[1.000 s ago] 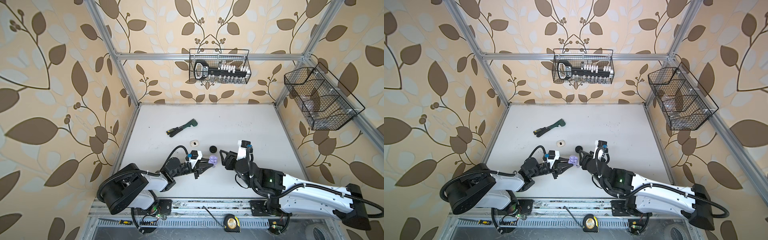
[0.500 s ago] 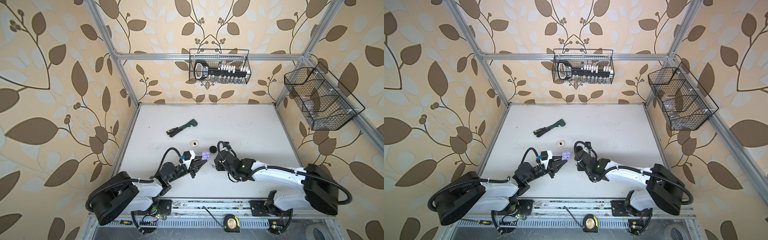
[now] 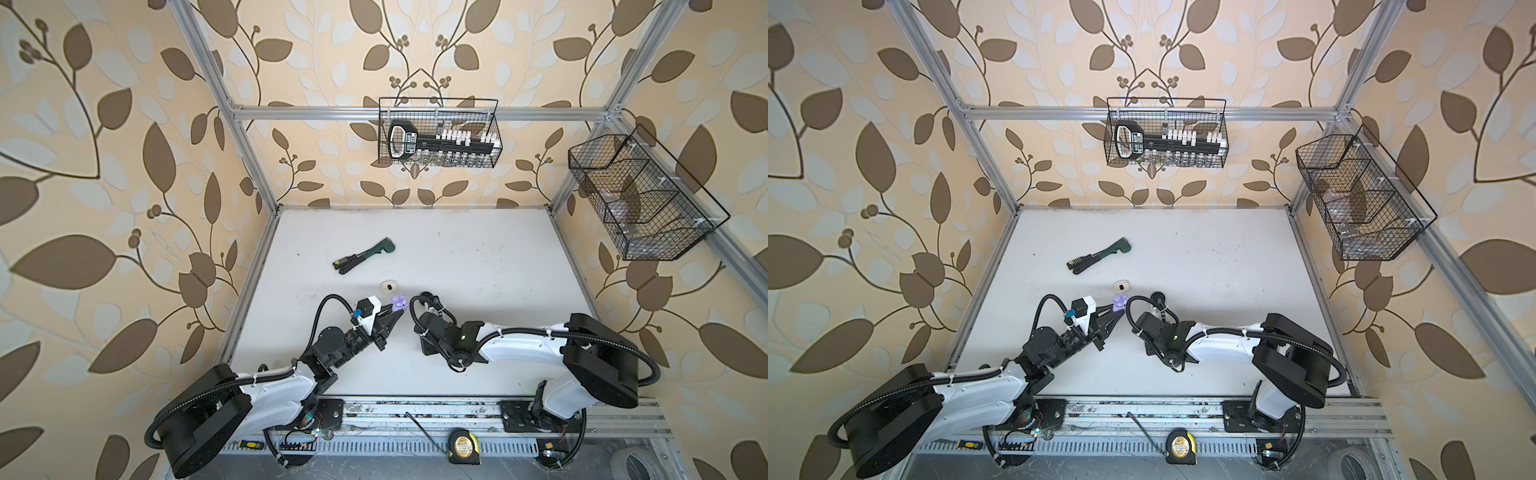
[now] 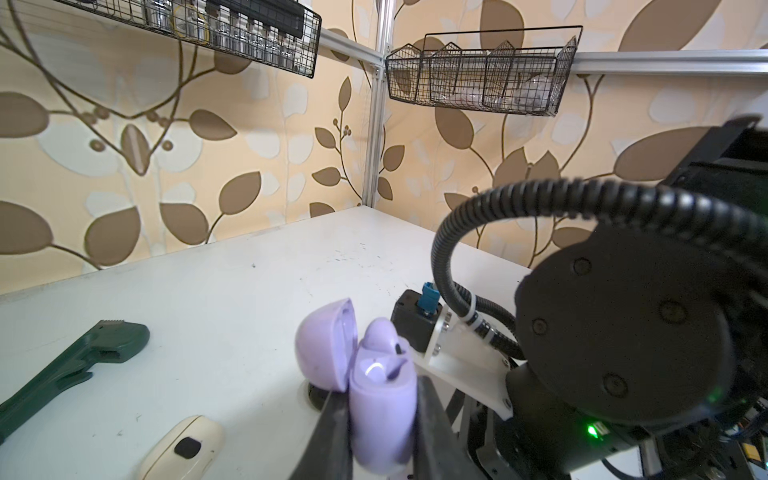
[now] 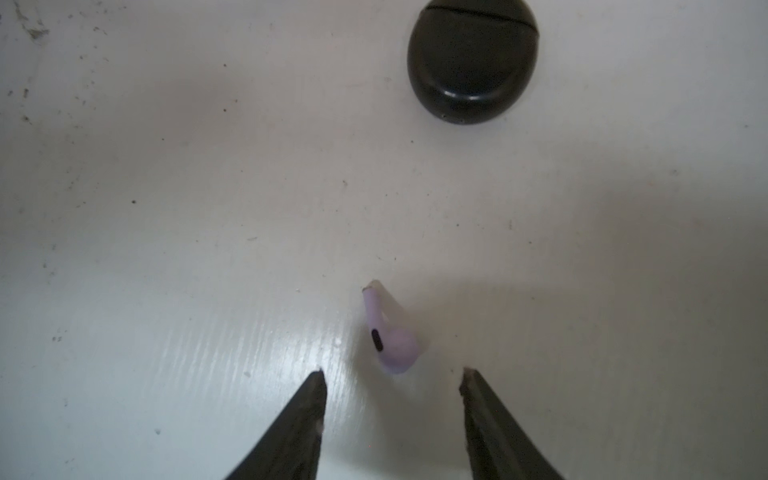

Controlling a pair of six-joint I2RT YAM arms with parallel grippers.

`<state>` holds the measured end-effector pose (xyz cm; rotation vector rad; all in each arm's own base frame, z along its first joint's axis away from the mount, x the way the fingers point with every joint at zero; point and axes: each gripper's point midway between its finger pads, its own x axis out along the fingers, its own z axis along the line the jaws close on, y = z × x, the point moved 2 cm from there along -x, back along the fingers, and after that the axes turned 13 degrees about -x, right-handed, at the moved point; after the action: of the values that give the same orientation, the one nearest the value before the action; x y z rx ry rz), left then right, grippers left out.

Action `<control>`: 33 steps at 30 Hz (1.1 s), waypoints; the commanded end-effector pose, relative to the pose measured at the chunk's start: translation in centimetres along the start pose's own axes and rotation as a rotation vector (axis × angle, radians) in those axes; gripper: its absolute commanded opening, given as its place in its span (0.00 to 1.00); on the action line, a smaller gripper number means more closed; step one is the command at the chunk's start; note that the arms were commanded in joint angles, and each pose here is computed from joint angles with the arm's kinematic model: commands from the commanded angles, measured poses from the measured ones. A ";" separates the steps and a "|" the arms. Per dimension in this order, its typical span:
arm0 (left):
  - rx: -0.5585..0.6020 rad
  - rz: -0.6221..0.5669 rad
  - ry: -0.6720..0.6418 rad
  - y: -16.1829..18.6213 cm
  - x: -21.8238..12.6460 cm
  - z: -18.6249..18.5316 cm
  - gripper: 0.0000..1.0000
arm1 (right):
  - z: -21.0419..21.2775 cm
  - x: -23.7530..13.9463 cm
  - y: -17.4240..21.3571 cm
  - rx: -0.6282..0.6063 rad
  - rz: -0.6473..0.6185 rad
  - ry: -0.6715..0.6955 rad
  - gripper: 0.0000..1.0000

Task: Insert the wireless bluetooth earbuds into the charging case
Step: 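Move the right gripper back toward the second lilac earbud, then lower the open right gripper over the second lilac earbud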

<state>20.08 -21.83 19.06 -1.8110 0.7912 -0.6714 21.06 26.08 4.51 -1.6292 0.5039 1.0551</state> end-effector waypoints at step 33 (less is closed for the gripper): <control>0.027 -0.036 -0.020 -0.7 -0.2 0.1 0.00 | -4.4 1.5 1.3 -0.005 0.054 0.159 0.41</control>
<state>20.40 -21.60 18.37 -1.8095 0.7865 -0.6242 22.98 23.13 3.50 -1.6847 0.6092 0.9576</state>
